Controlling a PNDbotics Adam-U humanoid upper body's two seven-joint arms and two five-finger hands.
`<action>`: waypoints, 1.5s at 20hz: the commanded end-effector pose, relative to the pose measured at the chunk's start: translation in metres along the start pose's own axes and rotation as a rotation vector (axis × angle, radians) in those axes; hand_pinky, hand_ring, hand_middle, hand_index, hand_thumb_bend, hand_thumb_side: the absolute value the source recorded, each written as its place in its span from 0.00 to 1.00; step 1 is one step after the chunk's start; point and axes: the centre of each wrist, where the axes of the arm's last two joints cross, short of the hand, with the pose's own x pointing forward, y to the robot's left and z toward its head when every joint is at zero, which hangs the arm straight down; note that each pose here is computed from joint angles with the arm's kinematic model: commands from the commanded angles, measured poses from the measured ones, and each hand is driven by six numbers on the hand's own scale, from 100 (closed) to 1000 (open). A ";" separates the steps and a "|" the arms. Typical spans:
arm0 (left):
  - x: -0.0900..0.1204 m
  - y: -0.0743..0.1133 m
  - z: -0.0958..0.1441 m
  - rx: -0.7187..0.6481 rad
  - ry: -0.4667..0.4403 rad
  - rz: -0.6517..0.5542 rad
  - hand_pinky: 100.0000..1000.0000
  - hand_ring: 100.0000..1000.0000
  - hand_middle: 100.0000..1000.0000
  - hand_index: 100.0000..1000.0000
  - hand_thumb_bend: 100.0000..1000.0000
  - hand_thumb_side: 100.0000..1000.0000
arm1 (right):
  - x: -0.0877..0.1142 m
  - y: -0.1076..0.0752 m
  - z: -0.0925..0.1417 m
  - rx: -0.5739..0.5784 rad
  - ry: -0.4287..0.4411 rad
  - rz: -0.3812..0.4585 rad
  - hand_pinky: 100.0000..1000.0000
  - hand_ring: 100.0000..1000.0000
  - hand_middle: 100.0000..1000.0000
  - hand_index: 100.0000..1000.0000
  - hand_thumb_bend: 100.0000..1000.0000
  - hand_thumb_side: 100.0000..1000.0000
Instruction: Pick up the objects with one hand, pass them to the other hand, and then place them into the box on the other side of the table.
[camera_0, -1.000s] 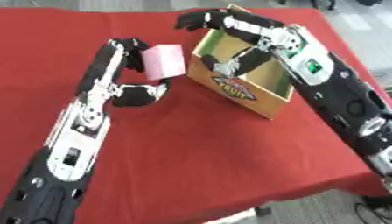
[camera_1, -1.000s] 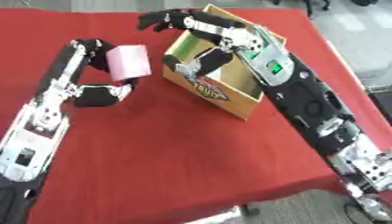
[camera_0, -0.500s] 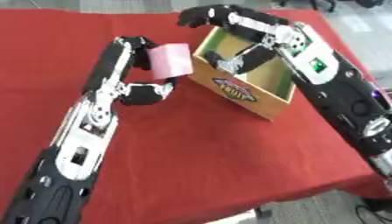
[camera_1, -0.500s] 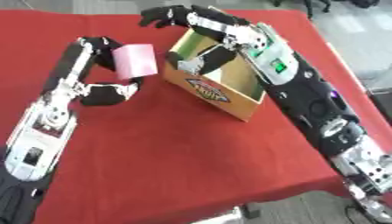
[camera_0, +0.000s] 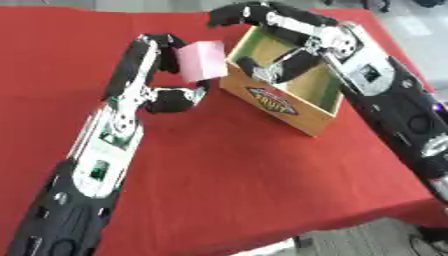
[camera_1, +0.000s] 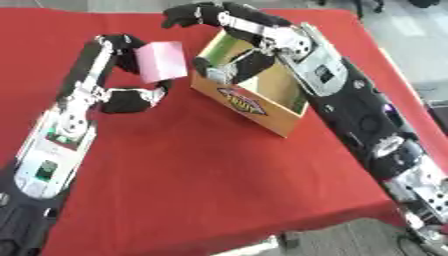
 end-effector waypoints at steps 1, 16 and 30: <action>0.010 0.002 -0.003 0.017 -0.023 0.023 0.58 0.42 0.29 0.45 0.12 0.00 | 0.002 -0.013 0.003 0.334 -0.215 0.255 0.93 1.00 0.85 0.99 0.00 0.15; 0.012 0.002 0.000 0.035 -0.015 0.040 0.57 0.42 0.28 0.45 0.13 0.00 | 0.000 -0.016 0.005 0.333 -0.191 0.272 0.93 1.00 0.84 1.00 0.00 0.17; 0.029 0.005 0.003 -0.008 -0.045 0.104 0.56 0.41 0.28 0.45 0.12 0.00 | -0.007 -0.011 0.010 0.386 -0.135 0.280 0.93 1.00 0.85 1.00 0.00 0.20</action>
